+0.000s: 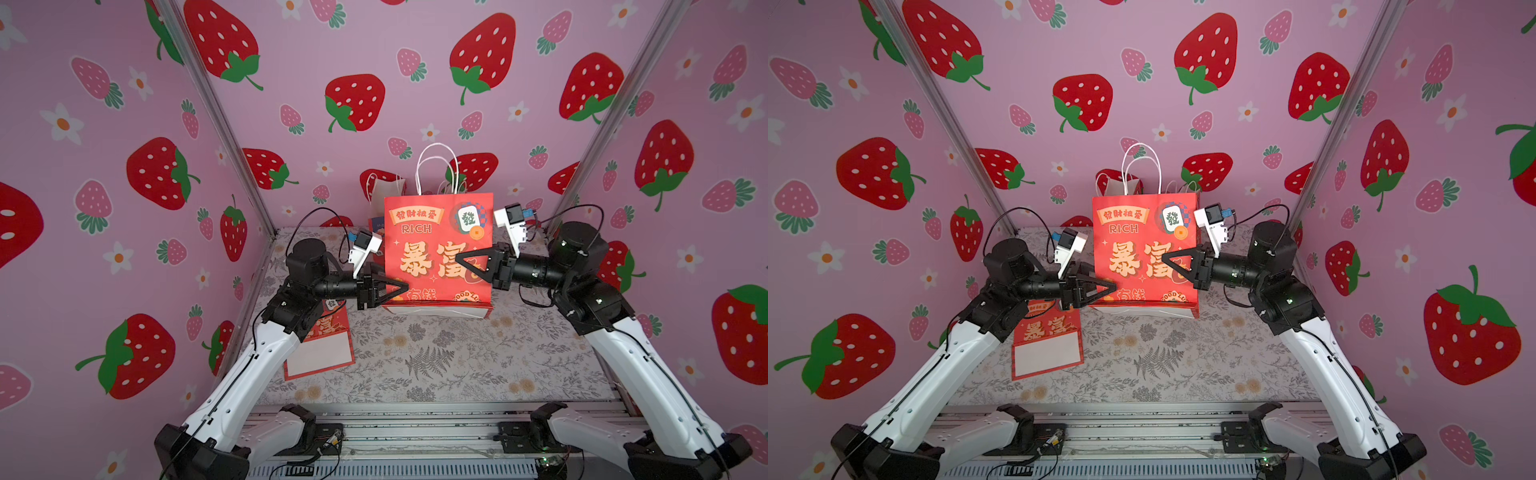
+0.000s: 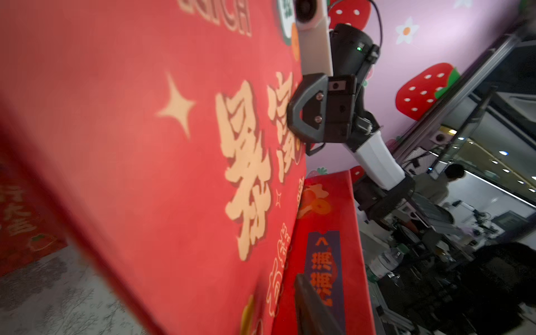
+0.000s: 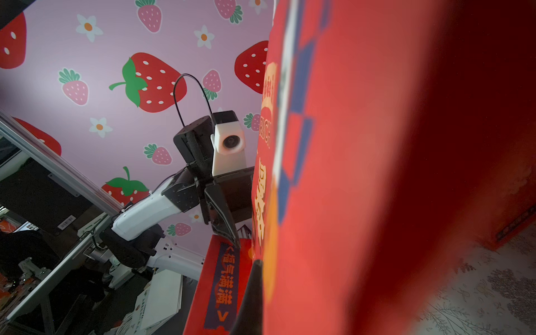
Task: Put away the paper bag
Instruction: Press the paper bag.
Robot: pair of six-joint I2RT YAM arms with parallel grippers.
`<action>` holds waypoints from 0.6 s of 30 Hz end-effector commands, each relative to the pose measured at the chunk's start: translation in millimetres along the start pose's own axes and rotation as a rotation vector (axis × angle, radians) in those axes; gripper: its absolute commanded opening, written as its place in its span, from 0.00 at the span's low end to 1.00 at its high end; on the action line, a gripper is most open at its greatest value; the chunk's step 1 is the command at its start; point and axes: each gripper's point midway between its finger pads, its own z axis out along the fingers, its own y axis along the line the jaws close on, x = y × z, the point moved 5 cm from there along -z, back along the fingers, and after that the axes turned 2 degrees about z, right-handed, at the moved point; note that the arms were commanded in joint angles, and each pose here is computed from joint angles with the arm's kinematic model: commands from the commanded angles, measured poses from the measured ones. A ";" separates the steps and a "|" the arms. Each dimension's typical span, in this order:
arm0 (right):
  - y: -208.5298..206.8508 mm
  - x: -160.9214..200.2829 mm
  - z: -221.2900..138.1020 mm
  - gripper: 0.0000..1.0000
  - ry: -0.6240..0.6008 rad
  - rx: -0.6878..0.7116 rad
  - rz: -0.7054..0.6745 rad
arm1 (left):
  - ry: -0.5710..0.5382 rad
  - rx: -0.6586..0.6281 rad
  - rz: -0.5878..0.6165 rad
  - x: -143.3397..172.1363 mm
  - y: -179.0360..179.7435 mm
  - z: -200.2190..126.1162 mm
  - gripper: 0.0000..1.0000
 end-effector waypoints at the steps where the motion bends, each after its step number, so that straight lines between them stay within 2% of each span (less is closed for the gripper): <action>1: 2.7 -1.9 -6.5 0.00 -0.045 0.036 -0.027 | -0.047 -0.182 0.058 -16.4 1.5 -11.9 0.60; 6: -6.8 0.8 -9.4 0.00 -0.063 0.109 -0.022 | -0.105 -0.313 0.071 -20.7 8.5 -25.6 0.74; 11: -19.6 -0.3 -18.4 0.00 -0.092 0.248 -0.029 | -0.182 -0.349 0.126 -24.0 -4.2 -44.1 0.84; 18: -28.0 -11.9 -40.0 0.00 -0.168 0.436 -0.058 | -0.202 -0.379 0.146 -23.9 -7.0 -53.1 0.87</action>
